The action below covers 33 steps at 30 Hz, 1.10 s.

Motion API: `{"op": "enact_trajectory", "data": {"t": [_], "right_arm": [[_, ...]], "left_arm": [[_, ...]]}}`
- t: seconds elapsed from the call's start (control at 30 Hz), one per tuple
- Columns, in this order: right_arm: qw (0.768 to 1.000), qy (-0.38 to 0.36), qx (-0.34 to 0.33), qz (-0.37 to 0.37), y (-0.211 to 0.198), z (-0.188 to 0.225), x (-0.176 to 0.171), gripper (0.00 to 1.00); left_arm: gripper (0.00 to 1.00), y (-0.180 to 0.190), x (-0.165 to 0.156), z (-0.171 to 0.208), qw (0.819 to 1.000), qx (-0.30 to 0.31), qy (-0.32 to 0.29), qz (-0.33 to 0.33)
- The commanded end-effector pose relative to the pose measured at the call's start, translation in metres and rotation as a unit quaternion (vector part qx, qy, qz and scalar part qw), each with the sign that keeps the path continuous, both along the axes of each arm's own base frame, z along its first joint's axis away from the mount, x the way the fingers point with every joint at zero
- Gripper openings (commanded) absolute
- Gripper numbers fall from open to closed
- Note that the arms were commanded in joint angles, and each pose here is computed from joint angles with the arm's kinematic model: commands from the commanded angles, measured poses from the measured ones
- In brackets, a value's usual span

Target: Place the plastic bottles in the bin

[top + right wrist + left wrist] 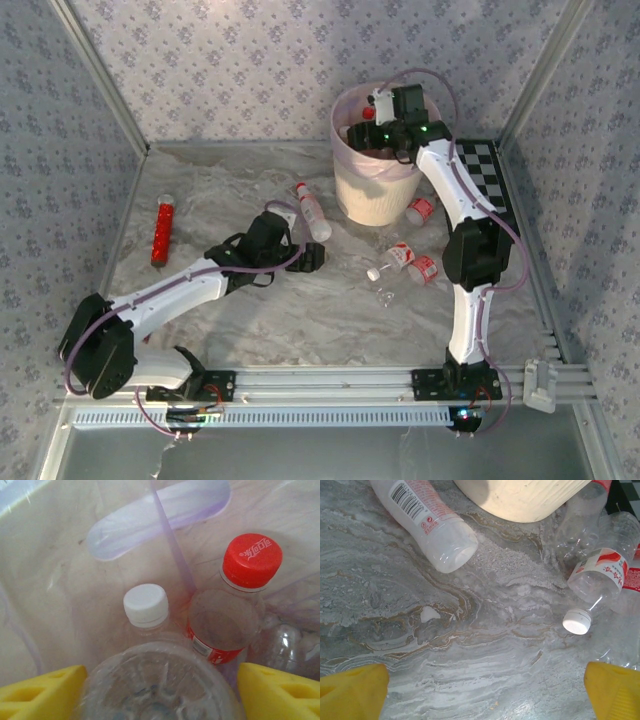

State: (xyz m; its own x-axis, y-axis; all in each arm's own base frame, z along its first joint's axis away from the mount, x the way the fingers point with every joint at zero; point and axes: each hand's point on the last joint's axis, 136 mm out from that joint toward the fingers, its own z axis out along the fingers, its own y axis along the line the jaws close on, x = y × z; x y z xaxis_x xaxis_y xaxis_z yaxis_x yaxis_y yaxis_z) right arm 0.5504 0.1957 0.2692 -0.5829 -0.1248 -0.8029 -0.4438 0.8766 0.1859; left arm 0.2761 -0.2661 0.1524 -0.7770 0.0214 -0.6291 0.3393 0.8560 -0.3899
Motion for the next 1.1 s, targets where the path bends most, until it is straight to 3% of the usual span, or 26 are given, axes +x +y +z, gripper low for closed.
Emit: {"op": "enact_trajectory", "data": {"t": [0.0, 0.07, 0.37, 0.57, 0.83, 1.07], "right_arm": [[1.0, -0.001, 0.006, -0.004, -0.006, 0.021, -0.005, 0.92], [1.0, -0.017, 0.006, -0.008, -0.011, 0.041, -0.01, 1.0], [0.996, -0.079, 0.031, -0.04, -0.058, 0.114, -0.045, 1.0], [0.99, -0.123, 0.056, -0.043, -0.077, 0.154, -0.101, 1.0], [0.986, -0.135, 0.073, -0.06, -0.097, 0.135, -0.199, 1.0], [0.982, -0.112, 0.091, -0.119, -0.127, 0.099, -0.25, 1.0]], "left_arm": [[1.0, -0.002, 0.01, 0.006, 1.0, -0.008, 0.001, 0.016], [1.0, -0.005, 0.012, 0.006, 1.0, -0.01, 0.004, 0.019], [1.0, -0.002, 0.04, -0.005, 0.995, -0.022, 0.045, 0.09], [1.0, 0.002, 0.068, -0.016, 0.985, -0.038, 0.072, 0.153], [1.0, -0.013, 0.102, -0.038, 0.982, -0.016, 0.089, 0.167], [0.98, -0.019, 0.129, -0.065, 0.978, 0.0, 0.103, 0.182]]}}
